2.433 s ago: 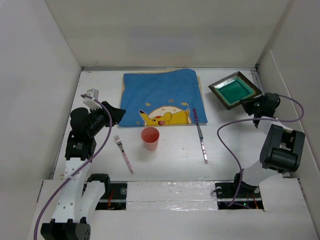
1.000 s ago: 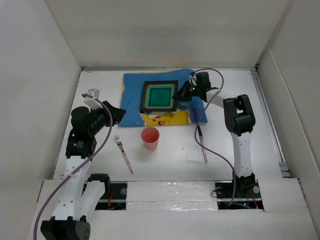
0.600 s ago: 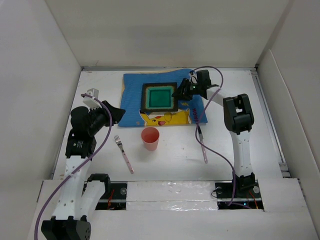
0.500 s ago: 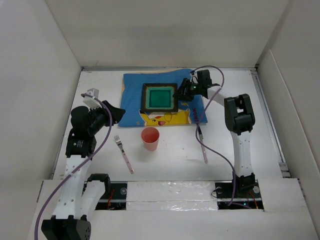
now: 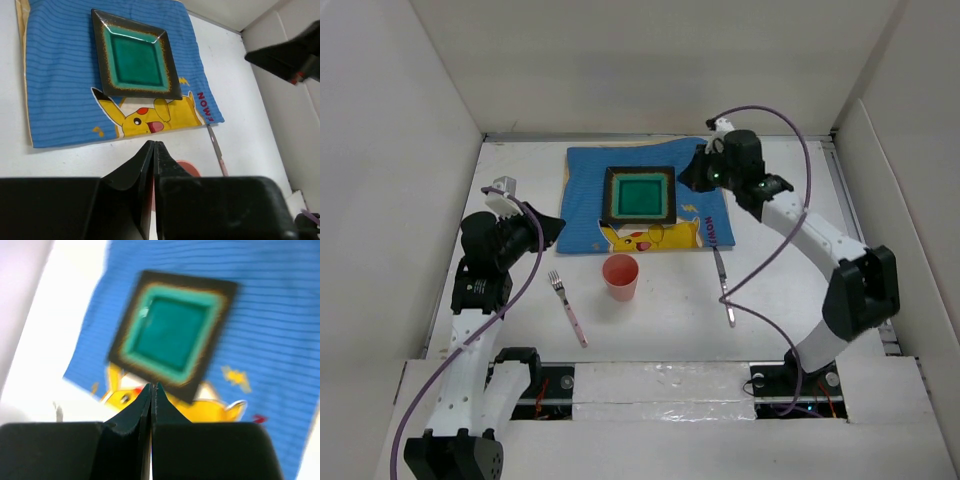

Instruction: Set the dinner table for one person

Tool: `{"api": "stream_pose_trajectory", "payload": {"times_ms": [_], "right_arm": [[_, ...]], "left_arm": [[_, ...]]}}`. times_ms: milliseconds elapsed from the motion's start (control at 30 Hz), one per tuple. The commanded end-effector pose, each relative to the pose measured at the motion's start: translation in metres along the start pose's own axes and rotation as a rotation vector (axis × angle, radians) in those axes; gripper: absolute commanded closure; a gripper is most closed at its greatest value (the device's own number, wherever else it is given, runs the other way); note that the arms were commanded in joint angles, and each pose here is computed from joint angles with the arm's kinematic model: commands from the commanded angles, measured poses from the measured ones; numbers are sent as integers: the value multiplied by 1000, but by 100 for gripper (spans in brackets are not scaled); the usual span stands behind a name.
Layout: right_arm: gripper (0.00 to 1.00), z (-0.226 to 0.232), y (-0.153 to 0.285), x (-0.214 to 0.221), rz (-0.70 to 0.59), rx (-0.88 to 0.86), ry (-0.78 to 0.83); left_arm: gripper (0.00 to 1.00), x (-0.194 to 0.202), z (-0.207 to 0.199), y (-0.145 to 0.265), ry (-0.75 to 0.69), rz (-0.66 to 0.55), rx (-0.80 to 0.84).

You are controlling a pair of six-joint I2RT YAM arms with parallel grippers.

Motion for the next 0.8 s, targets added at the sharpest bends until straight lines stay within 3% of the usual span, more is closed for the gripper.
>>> {"api": "stream_pose_trajectory", "payload": {"times_ms": [0, 33, 67, 167, 233, 267, 367, 667, 700, 733, 767], "right_arm": [[100, 70, 27, 28, -44, -90, 254], [100, 87, 30, 54, 5, -116, 301], [86, 92, 34, 64, 9, -108, 318], [56, 109, 47, 101, 81, -130, 360], [49, 118, 52, 117, 130, -147, 390], [46, 124, 54, 129, 167, -142, 411], [45, 125, 49, 145, 217, -74, 442], [50, 134, 22, 164, 290, -18, 467], [59, 134, 16, 165, 294, -10, 470], [59, 135, 14, 166, 297, -8, 465], [83, 134, 12, 163, 280, 24, 463]], "left_arm": [[100, -5, -2, 0, -31, -29, 32], [100, -6, -2, -1, -31, -26, 38], [100, -5, -2, -1, -32, -27, 40], [100, -4, -1, 0, -26, -25, 20], [89, -4, 0, -2, -21, -22, 17], [78, -4, 0, -3, -18, -18, 22], [69, -2, -1, -3, -14, -14, 44], [68, -4, -2, -4, -16, -11, 48], [68, -3, -3, -2, -20, -14, 59], [68, -2, -2, -2, -18, -13, 55], [68, -2, -3, -2, -18, -14, 56]]}}
Point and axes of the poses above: each gripper's point midway between its finger pads, its own y axis back along the fingers, its own z axis along the line the jaws close on, x = y × z, the point moved 9 cm from there along y, back along the fingers, and after that the axes turned 5 degrees about -y, right-handed, at the moved point
